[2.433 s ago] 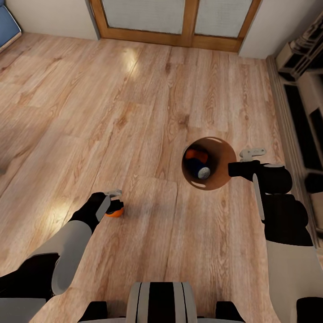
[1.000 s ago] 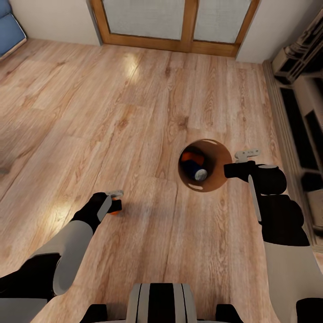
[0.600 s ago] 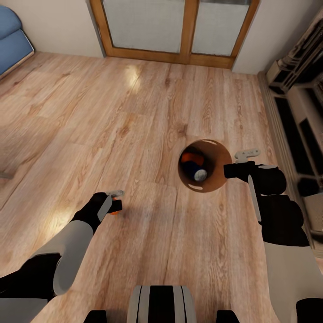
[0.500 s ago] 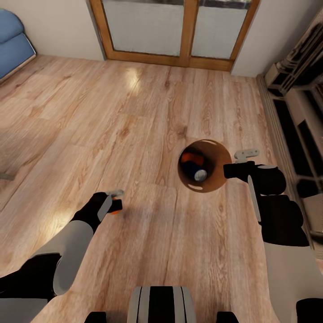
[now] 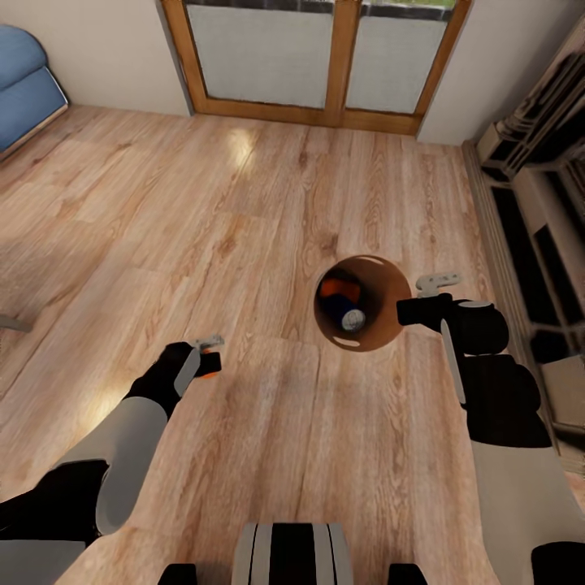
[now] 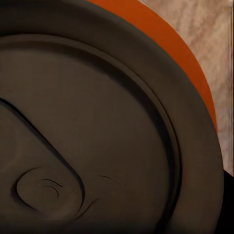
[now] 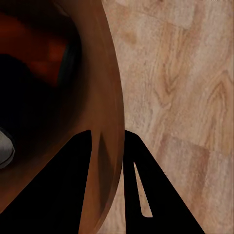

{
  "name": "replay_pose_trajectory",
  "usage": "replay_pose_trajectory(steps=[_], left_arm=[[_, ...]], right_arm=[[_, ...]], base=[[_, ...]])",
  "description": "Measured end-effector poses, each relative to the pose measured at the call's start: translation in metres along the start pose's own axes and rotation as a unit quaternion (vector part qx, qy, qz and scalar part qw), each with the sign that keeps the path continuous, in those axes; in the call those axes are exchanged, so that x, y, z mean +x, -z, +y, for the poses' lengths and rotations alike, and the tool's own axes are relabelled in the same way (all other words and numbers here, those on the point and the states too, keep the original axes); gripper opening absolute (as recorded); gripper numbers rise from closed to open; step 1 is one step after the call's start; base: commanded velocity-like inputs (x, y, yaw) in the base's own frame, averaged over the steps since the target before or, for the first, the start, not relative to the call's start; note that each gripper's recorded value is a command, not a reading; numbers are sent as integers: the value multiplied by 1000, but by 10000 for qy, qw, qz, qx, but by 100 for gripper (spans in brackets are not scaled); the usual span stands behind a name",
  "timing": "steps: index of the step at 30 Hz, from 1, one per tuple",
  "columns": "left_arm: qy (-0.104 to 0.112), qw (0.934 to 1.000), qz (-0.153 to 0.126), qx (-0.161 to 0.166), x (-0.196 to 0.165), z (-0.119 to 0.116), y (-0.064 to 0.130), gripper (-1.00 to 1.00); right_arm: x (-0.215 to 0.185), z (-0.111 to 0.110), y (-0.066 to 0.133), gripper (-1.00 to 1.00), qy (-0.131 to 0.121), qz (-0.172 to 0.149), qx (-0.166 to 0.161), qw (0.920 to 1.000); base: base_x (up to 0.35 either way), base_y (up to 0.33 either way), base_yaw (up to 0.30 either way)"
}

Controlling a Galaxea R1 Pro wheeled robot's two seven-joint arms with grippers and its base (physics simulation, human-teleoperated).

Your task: Put the three can of soda from the living room inside the tash can in the kitchen.

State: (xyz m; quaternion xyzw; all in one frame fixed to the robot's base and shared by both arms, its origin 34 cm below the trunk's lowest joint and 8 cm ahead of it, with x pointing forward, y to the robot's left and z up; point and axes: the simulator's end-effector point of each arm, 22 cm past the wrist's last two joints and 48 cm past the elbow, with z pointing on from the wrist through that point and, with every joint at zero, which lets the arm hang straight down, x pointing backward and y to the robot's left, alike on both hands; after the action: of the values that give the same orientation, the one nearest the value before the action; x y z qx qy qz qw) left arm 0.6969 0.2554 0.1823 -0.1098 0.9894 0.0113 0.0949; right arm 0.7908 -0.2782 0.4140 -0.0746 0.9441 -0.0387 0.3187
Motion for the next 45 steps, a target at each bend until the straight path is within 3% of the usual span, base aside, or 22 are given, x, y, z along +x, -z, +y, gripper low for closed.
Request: replay_pose_trajectory(steps=[2,8,11,14,16,18,21,26,30,34,37,40,42,43,45], left_arm=[[3,9999,-33,115,-5,-4,5,-100],[-34,9945,63,1045,-9,-43,24,-100],[-40,9866,128,1626,-19,-66,44,-100],[-64,9793,90,2020,-39,-73,70,-100],[-88,9770,41,2129,-51,-73,83,-100],[-149,9737,-151,2269,-79,-65,110,-100],[-171,9743,-203,2238,-98,-48,134,-100],[-230,9731,-422,2255,-125,-43,170,-100],[-416,9629,-1082,2437,-167,-52,220,-100],[-459,9601,-1125,2521,-172,-56,233,-100],[-472,9556,-991,2735,-167,-66,236,-100],[-607,9548,-317,2894,-129,-84,214,-100],[-661,9498,123,3056,-106,-96,204,-100],[-682,9427,336,3250,-98,-107,205,-100],[-728,9351,494,3432,-96,-118,212,-100]], right_arm=[[-2,-1,3,-100,12,11,20,10000],[-3,8,10,-100,55,95,-99,9999],[-6,17,14,-100,96,112,-143,9998],[-11,24,18,-100,92,112,-230,9996],[-15,27,21,-100,115,112,-248,9996],[-15,33,23,-100,182,139,-258,9994],[-19,39,28,-100,135,145,-379,9991],[-20,33,34,-100,196,214,-273,9992],[-21,36,38,-100,154,272,-365,9988],[-27,34,43,-100,173,281,-327,9989],[-30,32,48,-100,179,292,-321,9989],[-30,34,51,-100,159,335,-370,9986],[-32,33,54,-100,162,342,-366,9986],[-34,32,56,-100,168,343,-354,9986],[-37,31,58,-100,182,345,-332,9987]], base=[[0,0,0],[0,0,0],[0,0,0],[0,0,0],[0,0,0],[0,0,0],[0,0,0],[0,0,0],[0,0,0],[0,0,0],[0,0,0],[0,0,0],[0,0,0],[0,0,0],[0,0,0]])
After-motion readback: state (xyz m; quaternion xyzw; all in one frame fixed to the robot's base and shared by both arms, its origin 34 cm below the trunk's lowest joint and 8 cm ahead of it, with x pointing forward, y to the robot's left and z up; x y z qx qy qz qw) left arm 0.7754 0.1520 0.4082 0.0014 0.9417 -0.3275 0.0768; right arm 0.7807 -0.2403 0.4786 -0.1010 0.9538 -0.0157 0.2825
